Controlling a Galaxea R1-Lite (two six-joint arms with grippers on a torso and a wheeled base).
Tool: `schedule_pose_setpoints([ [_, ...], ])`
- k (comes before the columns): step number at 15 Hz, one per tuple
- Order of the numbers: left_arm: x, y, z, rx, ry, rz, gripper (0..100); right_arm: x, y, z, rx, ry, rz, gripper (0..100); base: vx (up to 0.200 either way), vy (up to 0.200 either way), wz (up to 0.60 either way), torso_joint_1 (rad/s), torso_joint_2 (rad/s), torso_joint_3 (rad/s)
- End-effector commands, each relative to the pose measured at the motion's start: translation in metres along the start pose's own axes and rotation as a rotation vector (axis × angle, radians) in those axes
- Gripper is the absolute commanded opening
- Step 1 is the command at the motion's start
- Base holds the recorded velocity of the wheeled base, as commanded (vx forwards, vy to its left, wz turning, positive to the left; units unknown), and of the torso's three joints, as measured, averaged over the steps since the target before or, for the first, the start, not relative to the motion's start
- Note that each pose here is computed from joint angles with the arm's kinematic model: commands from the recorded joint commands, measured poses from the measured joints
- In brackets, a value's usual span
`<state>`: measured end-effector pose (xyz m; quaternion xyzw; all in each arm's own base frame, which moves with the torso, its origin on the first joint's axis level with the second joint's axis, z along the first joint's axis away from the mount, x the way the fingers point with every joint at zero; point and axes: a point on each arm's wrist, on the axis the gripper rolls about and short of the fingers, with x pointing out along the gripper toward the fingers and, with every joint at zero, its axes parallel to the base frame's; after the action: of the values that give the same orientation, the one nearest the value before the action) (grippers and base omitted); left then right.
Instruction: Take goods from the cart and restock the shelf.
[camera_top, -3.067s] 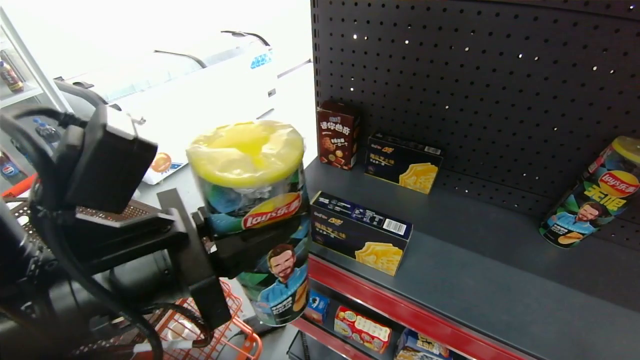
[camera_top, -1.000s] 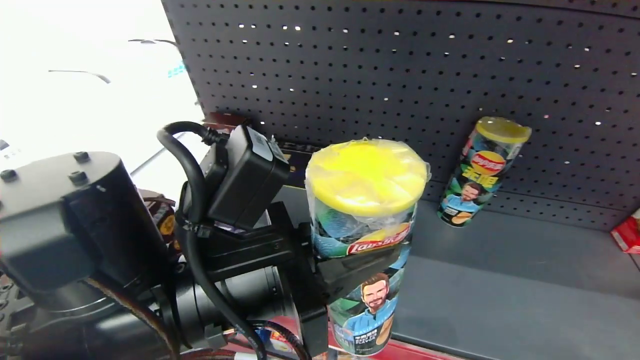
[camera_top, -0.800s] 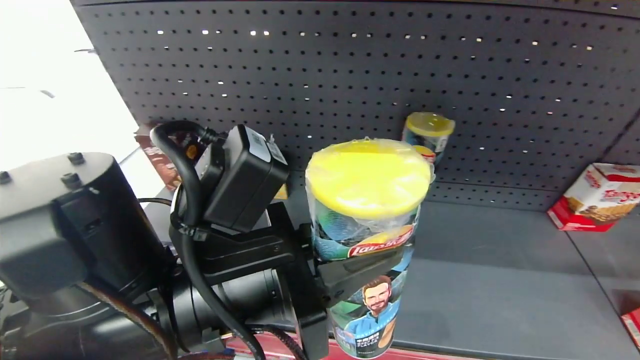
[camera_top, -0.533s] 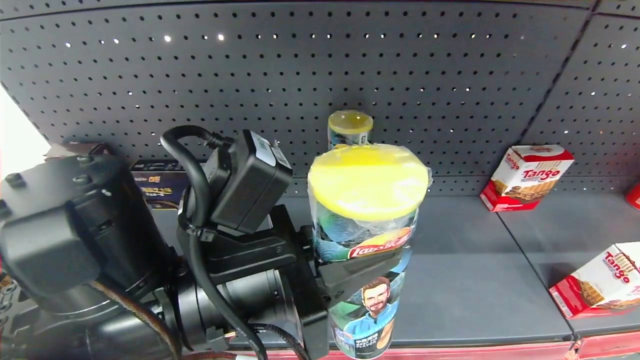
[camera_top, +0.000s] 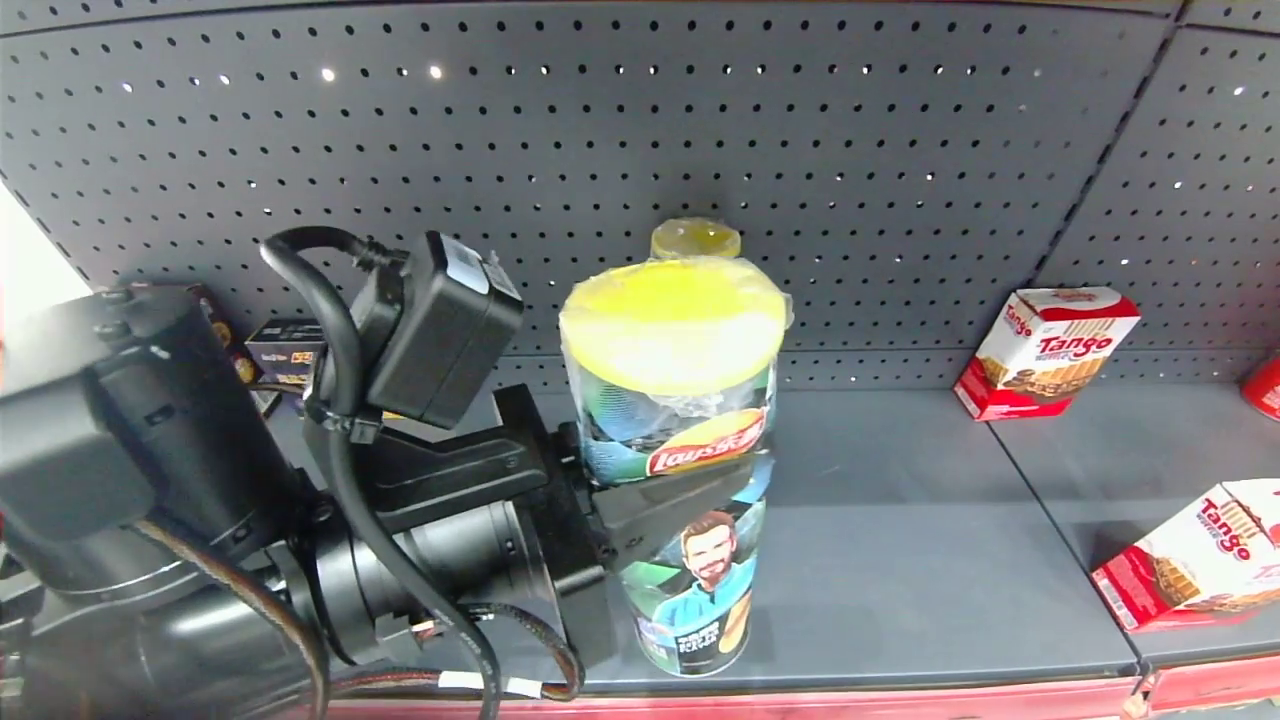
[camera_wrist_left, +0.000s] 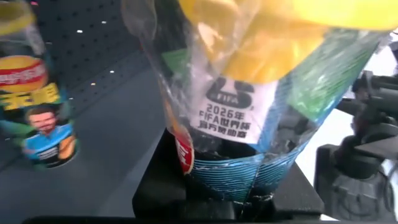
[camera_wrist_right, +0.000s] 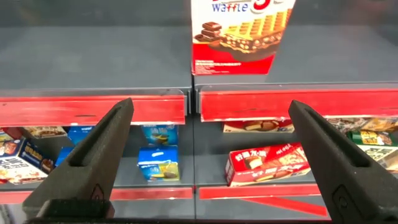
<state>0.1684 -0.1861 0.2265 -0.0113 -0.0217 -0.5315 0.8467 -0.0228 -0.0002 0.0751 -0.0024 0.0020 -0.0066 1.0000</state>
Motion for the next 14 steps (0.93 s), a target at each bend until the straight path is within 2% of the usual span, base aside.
schedule_pose_setpoints([
  [1, -0.017, 0.008, 0.002, 0.004, -0.008, 0.051, 0, 0.0, 0.0, 0.0, -0.001, 0.002, 0.001, 100, 0.0, 0.0, 0.0, 0.0, 0.0, 0.0],
  [2, -0.031, 0.012, -0.004, 0.0, 0.008, 0.093, 0, 0.0, 0.0, 0.0, -0.003, 0.001, 0.001, 100, 0.0, 0.0, 0.0, 0.0, 0.0, 0.0],
  [6, -0.049, 0.009, -0.013, -0.013, 0.035, 0.117, 0, 0.002, 0.0, 0.001, -0.002, 0.025, -0.005, 100, 0.0, 0.0, 0.0, 0.0, 0.0, 0.0],
  [7, -0.049, 0.021, -0.008, -0.004, 0.021, 0.165, 0, -0.001, 0.0, 0.036, -0.007, -0.028, 0.071, 100, 0.0, 0.0, 0.0, 0.0, 0.0, 0.0],
  [8, -0.046, 0.027, -0.005, 0.0, 0.014, 0.184, 0, 0.013, 0.001, 0.107, 0.018, -0.028, 0.116, 100, 0.0, 0.0, 0.0, 0.0, 0.0, 0.0],
  [9, -0.044, 0.03, -0.002, 0.004, 0.002, 0.191, 0, 0.025, 0.002, 0.141, 0.05, -0.036, 0.146, 100, 0.0, 0.0, 0.0, 0.0, 0.0, 0.0],
  [10, -0.042, 0.033, -0.004, 0.001, 0.009, 0.197, 0, 0.029, 0.003, 0.153, 0.048, -0.039, 0.186, 100, 0.0, 0.0, 0.0, 0.0, 0.0, 0.0],
  [11, -0.042, 0.038, -0.004, 0.002, 0.011, 0.208, 0, 0.039, 0.006, 0.163, 0.009, -0.018, 0.289, 100, 0.0, 0.0, 0.0, 0.0, 0.0, 0.0],
  [13, -0.042, 0.038, -0.005, 0.0, 0.017, 0.194, 0, 0.066, 0.011, 0.168, -0.021, 0.06, 0.328, 100, 0.0, 0.0, 0.0, 0.0, 0.0, 0.0],
  [14, -0.043, 0.04, -0.005, 0.0, 0.017, 0.199, 0, 0.08, 0.015, 0.171, -0.014, 0.102, 0.388, 100, 0.0, 0.0, 0.0, 0.0, 0.0, 0.0],
])
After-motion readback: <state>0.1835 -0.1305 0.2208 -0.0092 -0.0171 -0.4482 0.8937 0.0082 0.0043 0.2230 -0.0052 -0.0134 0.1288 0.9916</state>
